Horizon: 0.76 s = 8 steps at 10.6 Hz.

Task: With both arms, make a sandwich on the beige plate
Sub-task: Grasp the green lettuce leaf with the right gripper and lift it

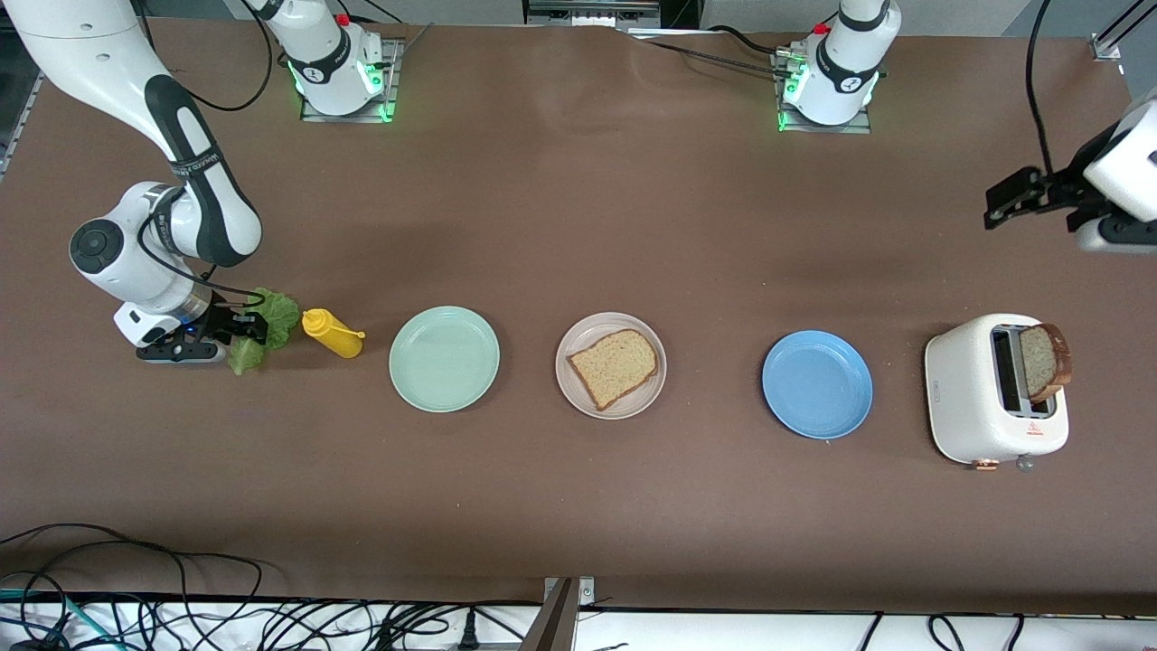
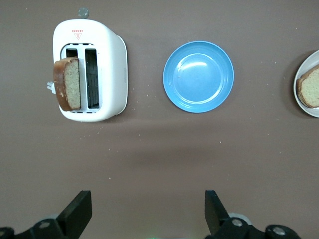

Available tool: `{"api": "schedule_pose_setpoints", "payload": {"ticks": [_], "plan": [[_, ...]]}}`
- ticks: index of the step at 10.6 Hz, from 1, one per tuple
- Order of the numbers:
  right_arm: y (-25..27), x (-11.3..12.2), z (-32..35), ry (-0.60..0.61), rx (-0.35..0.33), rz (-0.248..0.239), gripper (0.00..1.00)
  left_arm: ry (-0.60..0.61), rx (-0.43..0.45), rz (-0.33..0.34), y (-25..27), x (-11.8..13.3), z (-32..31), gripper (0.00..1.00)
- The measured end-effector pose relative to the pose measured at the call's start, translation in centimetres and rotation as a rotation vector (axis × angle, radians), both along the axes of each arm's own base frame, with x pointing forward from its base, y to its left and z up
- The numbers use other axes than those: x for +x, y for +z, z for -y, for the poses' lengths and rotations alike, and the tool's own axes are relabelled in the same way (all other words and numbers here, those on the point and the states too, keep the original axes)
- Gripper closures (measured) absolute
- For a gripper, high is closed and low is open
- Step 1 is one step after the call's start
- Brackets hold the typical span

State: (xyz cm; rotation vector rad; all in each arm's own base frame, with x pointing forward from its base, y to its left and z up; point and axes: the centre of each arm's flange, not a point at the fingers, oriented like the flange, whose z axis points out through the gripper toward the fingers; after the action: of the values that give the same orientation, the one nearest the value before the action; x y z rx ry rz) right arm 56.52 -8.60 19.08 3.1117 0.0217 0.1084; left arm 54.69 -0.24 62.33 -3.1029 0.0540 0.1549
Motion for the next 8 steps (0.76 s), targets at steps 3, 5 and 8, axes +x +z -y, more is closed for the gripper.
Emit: {"api": "schedule_pose_setpoints", "payload": {"ticks": [3, 5, 8], "plan": [[0.0, 0.1, -0.1, -0.023, 0.002, 0.002, 0.88, -0.007, -0.007, -0.025, 0.1, -0.3, 0.5, 0.00], [0.4, 0.4, -0.2, -0.021, 0.002, 0.010, 0.93, -0.013, -0.008, -0.016, -0.9, 0.3, 0.8, 0.00], [2.3, 2.1, -0.8, -0.009, 0.018, -0.026, 0.94, -0.015, -0.008, -0.011, -1.5, 0.9, 0.9, 0.00]]}}
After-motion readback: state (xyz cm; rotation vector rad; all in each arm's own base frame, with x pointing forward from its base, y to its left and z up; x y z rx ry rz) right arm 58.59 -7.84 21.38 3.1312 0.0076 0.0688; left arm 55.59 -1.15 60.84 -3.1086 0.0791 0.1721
